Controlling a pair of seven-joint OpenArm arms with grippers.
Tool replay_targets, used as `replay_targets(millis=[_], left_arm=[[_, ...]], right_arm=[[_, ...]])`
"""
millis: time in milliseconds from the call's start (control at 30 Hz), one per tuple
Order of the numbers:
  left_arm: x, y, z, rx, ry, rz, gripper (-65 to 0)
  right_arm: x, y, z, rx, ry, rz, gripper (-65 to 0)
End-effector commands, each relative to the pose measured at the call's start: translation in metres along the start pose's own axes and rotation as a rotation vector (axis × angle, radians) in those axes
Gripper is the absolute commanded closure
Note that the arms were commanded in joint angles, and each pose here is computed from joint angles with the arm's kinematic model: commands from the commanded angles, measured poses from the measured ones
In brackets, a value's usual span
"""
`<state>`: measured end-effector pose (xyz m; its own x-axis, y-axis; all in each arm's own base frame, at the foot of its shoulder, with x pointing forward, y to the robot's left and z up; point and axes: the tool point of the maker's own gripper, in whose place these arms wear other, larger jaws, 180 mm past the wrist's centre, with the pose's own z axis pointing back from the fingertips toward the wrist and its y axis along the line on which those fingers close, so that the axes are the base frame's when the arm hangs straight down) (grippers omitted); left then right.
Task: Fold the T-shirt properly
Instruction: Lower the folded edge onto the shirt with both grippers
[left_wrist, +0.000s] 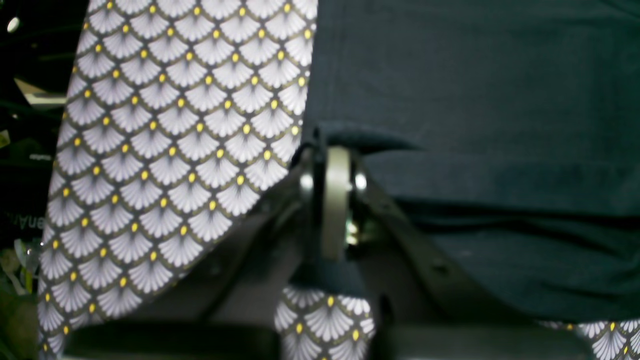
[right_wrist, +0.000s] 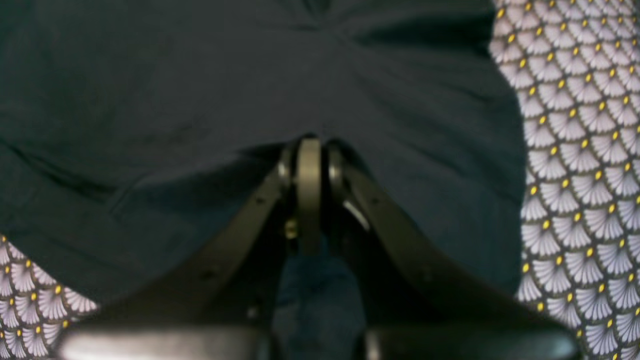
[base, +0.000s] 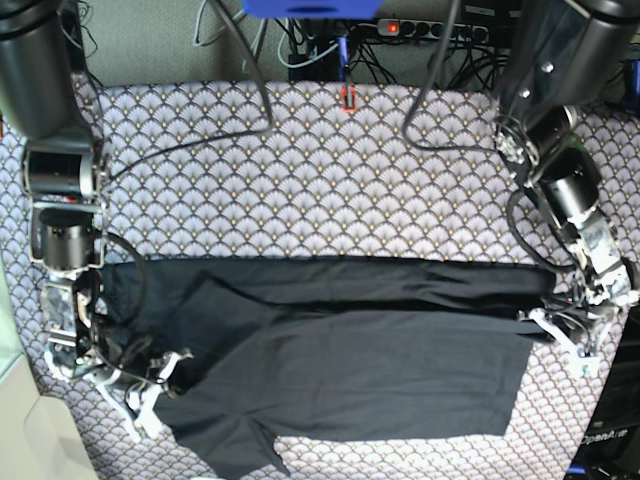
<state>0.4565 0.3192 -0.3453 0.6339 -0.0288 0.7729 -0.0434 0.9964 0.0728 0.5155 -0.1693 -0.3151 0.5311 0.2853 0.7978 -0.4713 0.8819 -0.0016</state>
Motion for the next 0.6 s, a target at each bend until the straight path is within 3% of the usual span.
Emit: replay_targets(millis=[0, 333, 467, 567], left_arm=[[0.031, 0.0118, 0.007, 0.024, -0.078, 0.0, 0.0], [0.034, 0.0121, 0.0075, 0.025, -0.084, 0.0, 0.0], [0.034, 0.0121, 0.0075, 0.025, -0.084, 0.0, 0.0], [0.0344, 0.0124, 0.0077, 0.026, -0.085, -0.001, -12.3]], right_arm=[[0.0354, -0.0099, 0.0094, -0.016, -0.085, 0.02, 0.0], [0.0307, -0.0096, 0.0089, -0.015, -0.078, 0.017, -0.6], [0.0317, -0.0115, 0.0101, -0.019, -0.085, 0.01, -9.4], [0.0335, -0.0187, 0.0145, -0.031, -0.104, -0.015, -17.7]])
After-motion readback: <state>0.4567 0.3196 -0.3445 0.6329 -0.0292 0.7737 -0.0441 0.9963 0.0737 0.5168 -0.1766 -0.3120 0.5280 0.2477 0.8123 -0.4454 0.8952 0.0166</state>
